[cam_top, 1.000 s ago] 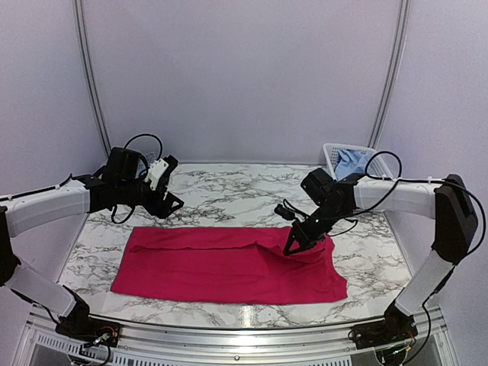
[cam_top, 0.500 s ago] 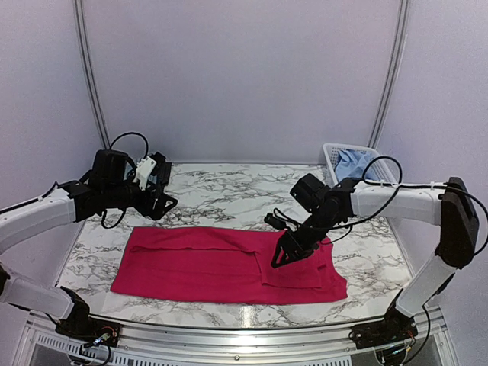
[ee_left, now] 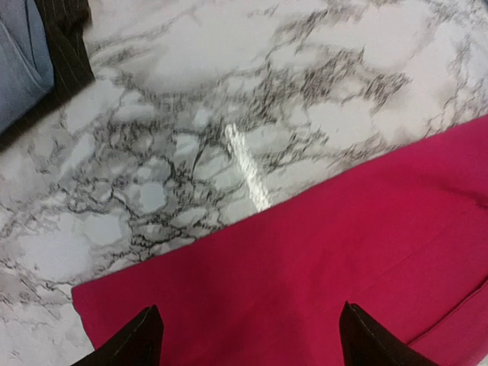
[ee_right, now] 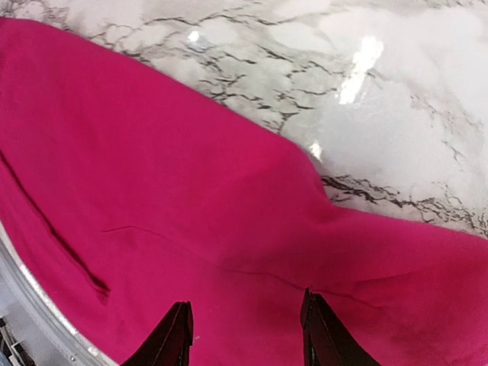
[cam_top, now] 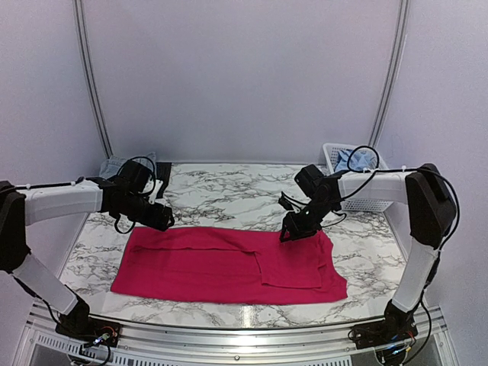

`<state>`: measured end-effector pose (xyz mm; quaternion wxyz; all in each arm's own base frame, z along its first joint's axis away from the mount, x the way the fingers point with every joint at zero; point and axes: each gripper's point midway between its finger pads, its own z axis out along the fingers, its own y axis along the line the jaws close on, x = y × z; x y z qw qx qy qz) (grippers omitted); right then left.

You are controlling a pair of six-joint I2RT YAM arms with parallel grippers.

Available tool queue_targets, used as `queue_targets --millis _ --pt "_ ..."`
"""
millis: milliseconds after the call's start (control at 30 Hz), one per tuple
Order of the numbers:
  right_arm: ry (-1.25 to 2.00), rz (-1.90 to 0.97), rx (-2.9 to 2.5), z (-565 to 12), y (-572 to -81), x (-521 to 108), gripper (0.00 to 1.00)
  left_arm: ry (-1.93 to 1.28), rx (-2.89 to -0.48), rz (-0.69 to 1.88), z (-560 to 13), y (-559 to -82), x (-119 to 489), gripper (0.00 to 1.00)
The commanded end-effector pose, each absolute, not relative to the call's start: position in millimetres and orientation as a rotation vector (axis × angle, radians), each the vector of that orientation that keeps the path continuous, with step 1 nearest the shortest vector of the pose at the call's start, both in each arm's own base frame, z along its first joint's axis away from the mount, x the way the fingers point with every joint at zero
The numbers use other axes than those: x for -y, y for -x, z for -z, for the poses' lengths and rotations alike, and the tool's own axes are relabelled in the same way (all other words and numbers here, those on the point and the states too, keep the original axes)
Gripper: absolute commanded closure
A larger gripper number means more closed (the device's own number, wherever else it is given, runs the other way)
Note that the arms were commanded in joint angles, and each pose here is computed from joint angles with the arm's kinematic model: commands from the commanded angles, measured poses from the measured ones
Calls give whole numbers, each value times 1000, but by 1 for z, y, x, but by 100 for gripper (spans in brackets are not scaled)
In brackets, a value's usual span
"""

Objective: Fold and stack the mixed laundry pile
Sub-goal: Adjust the rectangle-folded T-shirt at the center of the board.

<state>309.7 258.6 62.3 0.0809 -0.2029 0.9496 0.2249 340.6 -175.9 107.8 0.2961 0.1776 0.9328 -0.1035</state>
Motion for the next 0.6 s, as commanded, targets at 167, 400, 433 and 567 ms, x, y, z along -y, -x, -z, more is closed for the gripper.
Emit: queue_targets --millis 167,400,433,567 --pt "432 -409 -2970 -8 -304 -182 56 -229 -2864 -80 -27 -311 96 31" --pt "375 -449 -2938 -7 -336 -174 55 0 -2858 -131 -31 -331 59 36" --pt "388 -506 -2908 -15 -343 -183 55 13 -2840 -104 -38 -336 61 36" --pt "417 -614 -2786 -60 -362 -201 55 48 -2751 81 -71 -345 78 37"
